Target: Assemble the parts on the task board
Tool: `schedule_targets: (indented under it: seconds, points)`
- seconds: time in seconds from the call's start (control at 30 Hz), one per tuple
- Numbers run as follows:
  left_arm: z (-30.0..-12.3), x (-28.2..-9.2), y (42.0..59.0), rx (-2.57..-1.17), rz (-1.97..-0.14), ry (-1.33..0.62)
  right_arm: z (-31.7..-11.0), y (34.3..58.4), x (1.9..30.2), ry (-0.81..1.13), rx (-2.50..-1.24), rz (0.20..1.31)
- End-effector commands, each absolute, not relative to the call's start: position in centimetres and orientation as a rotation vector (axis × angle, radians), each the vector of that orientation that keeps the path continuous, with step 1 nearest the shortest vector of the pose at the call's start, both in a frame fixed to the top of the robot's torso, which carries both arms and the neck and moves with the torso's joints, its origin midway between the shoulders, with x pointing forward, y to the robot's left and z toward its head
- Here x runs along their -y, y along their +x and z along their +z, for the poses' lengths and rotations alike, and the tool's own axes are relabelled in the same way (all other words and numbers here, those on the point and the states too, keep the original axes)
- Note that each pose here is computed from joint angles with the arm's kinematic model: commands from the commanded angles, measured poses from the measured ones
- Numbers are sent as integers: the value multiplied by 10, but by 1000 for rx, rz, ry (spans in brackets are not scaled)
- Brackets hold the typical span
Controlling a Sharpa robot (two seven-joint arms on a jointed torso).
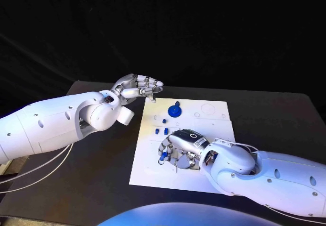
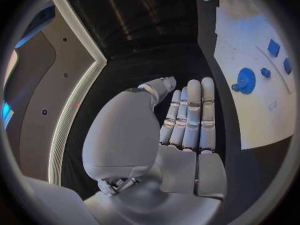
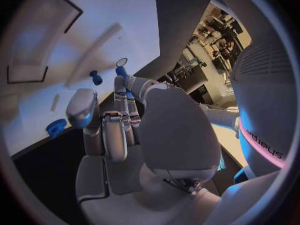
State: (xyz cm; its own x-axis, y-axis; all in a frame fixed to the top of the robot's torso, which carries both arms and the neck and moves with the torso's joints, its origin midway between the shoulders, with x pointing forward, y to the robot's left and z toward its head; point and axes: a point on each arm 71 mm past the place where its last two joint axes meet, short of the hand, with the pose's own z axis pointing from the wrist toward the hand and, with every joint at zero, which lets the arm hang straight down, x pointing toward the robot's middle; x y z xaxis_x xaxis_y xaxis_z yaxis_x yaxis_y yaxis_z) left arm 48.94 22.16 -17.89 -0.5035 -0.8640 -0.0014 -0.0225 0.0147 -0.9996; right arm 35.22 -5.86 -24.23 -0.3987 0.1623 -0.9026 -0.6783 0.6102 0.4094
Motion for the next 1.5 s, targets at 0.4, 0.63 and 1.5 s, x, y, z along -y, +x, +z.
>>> schedule_targets:
  seconds: [0.4,0.63,1.5]
  points:
    - [-177,-218,489,-1612,-1590,-911,-252,346,53,-470,-1780,976]
    - [-177,-219,489,-1613,-1589,-911,-254,346,55,-475,-1795,961]
    - [-178,-219,489,-1619,-1587,-913,-259,349,51,-481,-1823,923]
